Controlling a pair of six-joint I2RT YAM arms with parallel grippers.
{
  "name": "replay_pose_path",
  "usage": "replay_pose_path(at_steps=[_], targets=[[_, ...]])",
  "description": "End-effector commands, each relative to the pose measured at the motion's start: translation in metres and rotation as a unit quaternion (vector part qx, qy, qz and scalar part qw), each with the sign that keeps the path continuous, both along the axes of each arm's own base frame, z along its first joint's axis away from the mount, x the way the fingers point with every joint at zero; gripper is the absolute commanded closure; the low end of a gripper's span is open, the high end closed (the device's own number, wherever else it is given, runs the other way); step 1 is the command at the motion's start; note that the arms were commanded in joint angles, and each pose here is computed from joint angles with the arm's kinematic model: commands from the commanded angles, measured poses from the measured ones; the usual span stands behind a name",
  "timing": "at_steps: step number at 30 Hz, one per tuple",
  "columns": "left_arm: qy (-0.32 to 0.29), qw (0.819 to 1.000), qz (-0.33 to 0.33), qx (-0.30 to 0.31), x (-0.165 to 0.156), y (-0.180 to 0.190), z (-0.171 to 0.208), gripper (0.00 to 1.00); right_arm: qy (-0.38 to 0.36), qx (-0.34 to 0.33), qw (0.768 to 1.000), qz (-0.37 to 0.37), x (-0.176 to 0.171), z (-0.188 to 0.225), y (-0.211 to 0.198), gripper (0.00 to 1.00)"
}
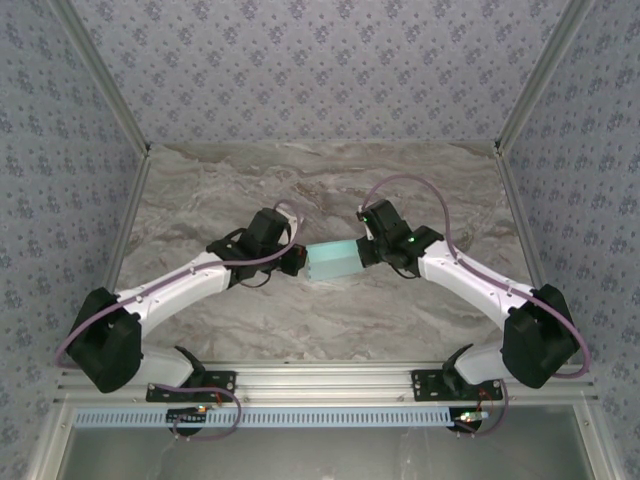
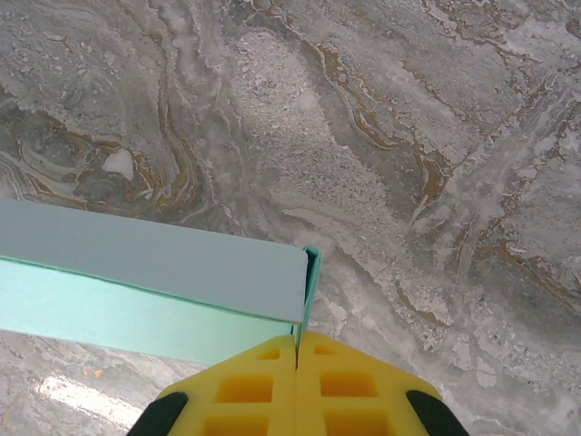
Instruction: Fold the paper box
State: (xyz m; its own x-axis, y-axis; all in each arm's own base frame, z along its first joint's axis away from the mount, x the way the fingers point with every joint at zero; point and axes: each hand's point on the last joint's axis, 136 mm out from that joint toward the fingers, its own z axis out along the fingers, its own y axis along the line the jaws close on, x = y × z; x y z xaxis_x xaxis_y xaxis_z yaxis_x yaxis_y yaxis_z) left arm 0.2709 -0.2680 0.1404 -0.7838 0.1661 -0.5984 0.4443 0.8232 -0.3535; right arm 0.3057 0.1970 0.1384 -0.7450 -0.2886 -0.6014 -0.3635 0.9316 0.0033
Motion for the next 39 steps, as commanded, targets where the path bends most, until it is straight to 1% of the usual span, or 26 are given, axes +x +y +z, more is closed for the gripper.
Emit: replay_pose_path(at_steps=[1, 6, 9, 23, 35, 39], targets=[[0.017, 0.995, 0.059, -0.081, 0.012, -0.016, 0.022, 1.0, 0.017, -0.008, 1.0, -0.003, -0.011, -0.01, -0.002, 1.0], [0.037, 0.986, 0.098, -0.132, 0.013, -0.018, 0.024, 1.0, 0.015, -0.007, 1.0, -0.004, -0.012, -0.011, -0.002, 1.0], [0.043, 0.982, 0.11, -0.149, 0.013, -0.019, 0.025, 1.0, 0.014, -0.007, 1.0, -0.004, -0.012, -0.01, -0.002, 1.0], [0.076, 0.97, 0.138, -0.186, 0.009, -0.023, 0.015, 1.0, 0.015, -0.013, 1.0, -0.006, -0.015, -0.015, -0.003, 1.0], [0.084, 0.96, 0.167, -0.21, 0.008, -0.017, 0.014, 1.0, 0.016, -0.021, 1.0, -0.008, -0.017, -0.018, -0.005, 1.0], [0.091, 0.953, 0.179, -0.228, 0.008, -0.017, 0.015, 1.0, 0.015, -0.021, 1.0, -0.007, -0.017, -0.018, -0.005, 1.0]])
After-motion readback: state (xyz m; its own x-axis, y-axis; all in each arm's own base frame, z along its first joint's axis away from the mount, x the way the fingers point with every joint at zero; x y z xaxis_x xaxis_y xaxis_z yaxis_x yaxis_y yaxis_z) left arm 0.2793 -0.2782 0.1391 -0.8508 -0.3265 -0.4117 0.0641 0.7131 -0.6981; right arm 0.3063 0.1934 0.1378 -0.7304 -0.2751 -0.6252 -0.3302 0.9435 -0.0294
